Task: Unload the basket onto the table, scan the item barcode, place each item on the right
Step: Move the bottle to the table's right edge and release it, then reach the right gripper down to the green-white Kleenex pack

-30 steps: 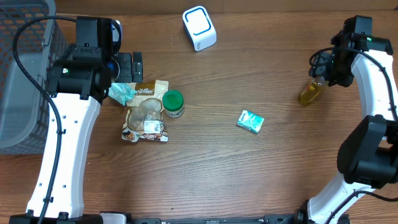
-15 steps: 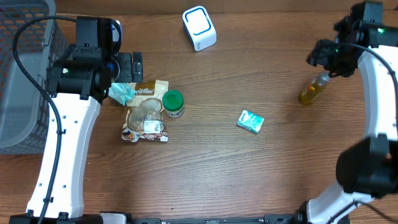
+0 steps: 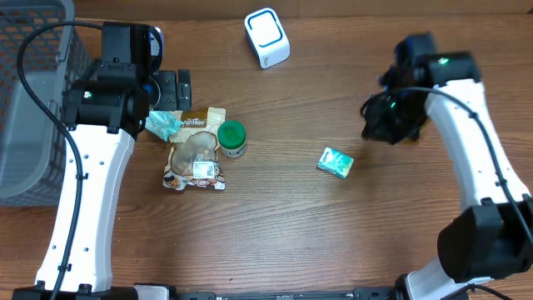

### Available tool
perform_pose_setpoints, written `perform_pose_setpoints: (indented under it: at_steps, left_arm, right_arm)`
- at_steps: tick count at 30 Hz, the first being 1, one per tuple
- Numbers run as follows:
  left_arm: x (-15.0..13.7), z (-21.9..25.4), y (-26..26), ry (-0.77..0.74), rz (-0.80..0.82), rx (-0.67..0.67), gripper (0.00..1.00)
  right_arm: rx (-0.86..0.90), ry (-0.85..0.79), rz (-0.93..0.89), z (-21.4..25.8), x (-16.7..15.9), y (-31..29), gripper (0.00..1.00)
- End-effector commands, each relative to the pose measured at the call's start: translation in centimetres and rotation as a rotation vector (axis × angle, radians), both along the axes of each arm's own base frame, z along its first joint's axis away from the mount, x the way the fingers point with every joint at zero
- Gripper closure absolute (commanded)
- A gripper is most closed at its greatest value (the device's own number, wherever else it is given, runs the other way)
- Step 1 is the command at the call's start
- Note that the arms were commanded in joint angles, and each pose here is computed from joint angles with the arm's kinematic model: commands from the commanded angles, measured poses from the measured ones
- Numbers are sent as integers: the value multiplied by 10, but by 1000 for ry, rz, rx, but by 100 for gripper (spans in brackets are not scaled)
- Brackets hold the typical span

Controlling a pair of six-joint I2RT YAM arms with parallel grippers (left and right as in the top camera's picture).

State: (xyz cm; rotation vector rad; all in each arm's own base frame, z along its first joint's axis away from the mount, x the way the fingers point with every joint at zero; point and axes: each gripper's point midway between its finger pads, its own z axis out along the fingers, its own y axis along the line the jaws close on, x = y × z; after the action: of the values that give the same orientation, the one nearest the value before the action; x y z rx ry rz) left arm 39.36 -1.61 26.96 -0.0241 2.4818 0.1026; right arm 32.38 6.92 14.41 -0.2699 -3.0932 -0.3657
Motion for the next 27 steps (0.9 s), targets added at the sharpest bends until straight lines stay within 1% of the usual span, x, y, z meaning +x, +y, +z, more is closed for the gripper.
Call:
perform_pose_setpoints:
  at_steps: [1,6,9,13,18,22,27]
  left_arm:
    - [2,3,2,-6,-4,13,1]
    - [2,3,2,-6,-5,13,0]
    - [2,3,2,-6,-4,13,0]
    - [2,3,2,-6,-4,13,0]
    - [2,3,1,-6,-7,13,1]
    - [2,3,2,-6,-7,13,0]
    - [2,3,2,-6,-6,13,0]
  right_arm:
    - [-2,63,-34,-30,-12,1,85]
    - [-45,90,-124,-73,-20,-7,86]
    - [-44,80,-138,-90,-22,-7,85]
    - [-44,99,-214,-110,-30,-7,83]
    - [-25,84,-204,-126,-33,-1,82]
    - [57,89,-171,-131,-38,21,81]
    - [100,69,-105,-130,-39,46,78]
